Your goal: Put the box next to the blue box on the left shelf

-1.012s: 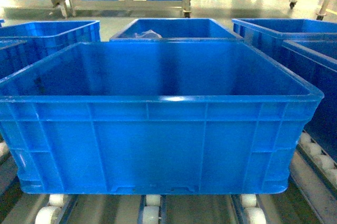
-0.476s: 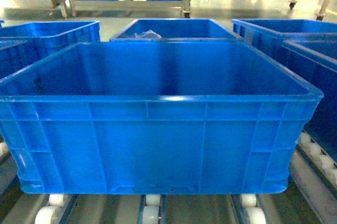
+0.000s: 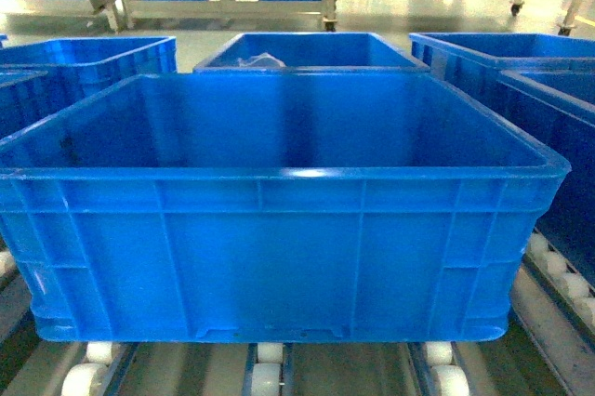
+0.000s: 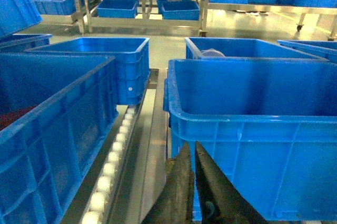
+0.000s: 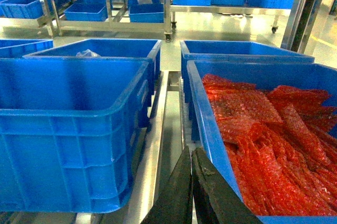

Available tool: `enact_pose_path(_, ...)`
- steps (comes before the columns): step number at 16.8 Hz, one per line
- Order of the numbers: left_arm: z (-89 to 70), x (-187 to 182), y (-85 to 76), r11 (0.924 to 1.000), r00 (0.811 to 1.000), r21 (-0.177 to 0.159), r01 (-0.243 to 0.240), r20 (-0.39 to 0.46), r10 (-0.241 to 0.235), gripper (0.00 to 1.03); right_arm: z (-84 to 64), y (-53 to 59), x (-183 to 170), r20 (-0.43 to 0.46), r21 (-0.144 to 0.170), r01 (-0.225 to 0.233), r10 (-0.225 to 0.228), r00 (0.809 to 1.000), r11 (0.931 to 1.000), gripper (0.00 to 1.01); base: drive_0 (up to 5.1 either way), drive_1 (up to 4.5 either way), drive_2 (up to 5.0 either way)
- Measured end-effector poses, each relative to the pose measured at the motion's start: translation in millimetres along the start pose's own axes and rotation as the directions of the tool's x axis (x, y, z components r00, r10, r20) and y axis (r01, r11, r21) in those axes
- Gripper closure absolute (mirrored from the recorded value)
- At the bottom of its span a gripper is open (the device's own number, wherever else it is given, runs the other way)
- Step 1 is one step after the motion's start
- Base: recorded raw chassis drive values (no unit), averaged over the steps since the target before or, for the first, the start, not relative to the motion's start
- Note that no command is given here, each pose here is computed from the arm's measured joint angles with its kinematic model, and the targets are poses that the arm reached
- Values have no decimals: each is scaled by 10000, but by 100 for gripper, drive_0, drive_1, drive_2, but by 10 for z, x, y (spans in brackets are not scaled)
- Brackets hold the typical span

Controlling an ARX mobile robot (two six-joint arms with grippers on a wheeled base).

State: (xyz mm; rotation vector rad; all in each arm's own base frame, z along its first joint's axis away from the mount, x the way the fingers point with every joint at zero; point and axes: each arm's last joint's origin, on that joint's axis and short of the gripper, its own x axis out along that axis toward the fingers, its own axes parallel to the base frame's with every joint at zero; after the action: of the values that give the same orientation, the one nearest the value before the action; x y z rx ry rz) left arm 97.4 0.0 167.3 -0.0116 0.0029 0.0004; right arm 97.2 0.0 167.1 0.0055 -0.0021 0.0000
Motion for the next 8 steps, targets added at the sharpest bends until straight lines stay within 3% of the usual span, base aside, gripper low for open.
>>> enact_pose_path(3,2,0,0,10000,10000,4,4,23,-4,87,1,0,0,15,-19,-4,4,10000,10000,90,0,0,0)
enact_pose_path(8,2,0,0,10000,10000,4,0,23,0,20,1,0,0,15,-19,0,0,10000,10000,24,0,0,0)
